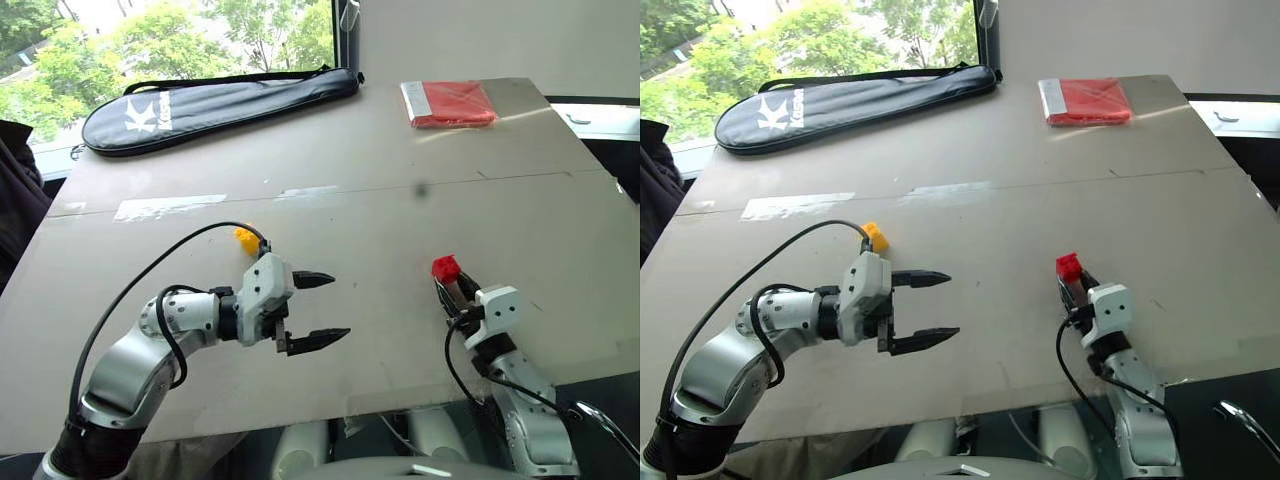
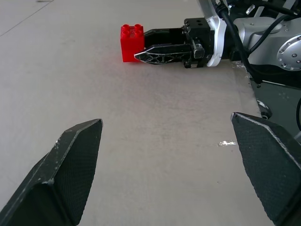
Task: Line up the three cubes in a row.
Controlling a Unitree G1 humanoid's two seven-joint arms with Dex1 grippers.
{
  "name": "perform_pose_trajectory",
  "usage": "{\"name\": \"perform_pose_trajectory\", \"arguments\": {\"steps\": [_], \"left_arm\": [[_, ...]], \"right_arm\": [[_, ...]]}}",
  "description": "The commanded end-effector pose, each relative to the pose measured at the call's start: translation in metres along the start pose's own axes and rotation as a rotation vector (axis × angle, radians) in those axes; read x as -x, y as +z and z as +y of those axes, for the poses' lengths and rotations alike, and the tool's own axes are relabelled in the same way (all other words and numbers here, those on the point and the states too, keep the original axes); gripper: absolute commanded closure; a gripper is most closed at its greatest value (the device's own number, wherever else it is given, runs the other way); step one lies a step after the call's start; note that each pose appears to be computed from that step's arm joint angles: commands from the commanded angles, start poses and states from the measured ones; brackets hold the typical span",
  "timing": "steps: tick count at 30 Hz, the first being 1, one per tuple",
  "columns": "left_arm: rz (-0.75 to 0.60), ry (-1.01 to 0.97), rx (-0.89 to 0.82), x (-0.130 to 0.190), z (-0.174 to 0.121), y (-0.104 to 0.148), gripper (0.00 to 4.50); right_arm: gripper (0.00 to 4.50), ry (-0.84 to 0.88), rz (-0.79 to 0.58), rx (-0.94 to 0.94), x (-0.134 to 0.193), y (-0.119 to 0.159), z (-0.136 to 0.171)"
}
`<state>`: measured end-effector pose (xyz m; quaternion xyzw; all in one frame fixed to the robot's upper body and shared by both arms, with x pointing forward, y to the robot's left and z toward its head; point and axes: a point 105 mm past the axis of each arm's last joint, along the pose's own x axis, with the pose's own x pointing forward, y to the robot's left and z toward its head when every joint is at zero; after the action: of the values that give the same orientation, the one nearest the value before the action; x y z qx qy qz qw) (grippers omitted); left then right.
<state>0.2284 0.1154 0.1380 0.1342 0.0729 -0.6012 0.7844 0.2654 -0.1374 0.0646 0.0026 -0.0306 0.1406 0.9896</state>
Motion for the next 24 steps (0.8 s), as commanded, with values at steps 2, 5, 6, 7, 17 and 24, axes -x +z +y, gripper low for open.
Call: {"name": "perform_pose_trajectory", "arguments": {"steps": [2, 5, 6, 7, 17, 24], "left_arm": [[0.004, -0.023, -0.030, 0.003, 0.002, 0.007, 0.00], [0.010, -0.034, -0.031, 0.004, 0.002, 0.007, 0.00], [0.015, -0.038, -0.031, 0.004, 0.002, 0.007, 0.00], [0.020, -0.041, -0.031, 0.005, 0.002, 0.005, 0.00], [0.037, -0.033, -0.017, 0.009, -0.003, -0.002, 0.00], [-0.004, 0.065, 0.029, 0.016, -0.007, -0.004, 0.00]], "right_arm": [[3.27, -0.012, -0.003, -0.064, -0.001, 0.005, 0.007], [2.79, 0.009, 0.012, -0.086, 0.000, 0.002, 0.013], [2.16, 0.011, 0.014, -0.095, 0.000, 0.001, 0.015], [1.83, 0.015, 0.014, -0.101, 0.001, 0.001, 0.016], [0.04, 0.038, 0.027, -0.095, 0.005, -0.002, 0.017], [0.04, 0.180, -0.004, -0.044, 0.024, 0.008, -0.002]]}}
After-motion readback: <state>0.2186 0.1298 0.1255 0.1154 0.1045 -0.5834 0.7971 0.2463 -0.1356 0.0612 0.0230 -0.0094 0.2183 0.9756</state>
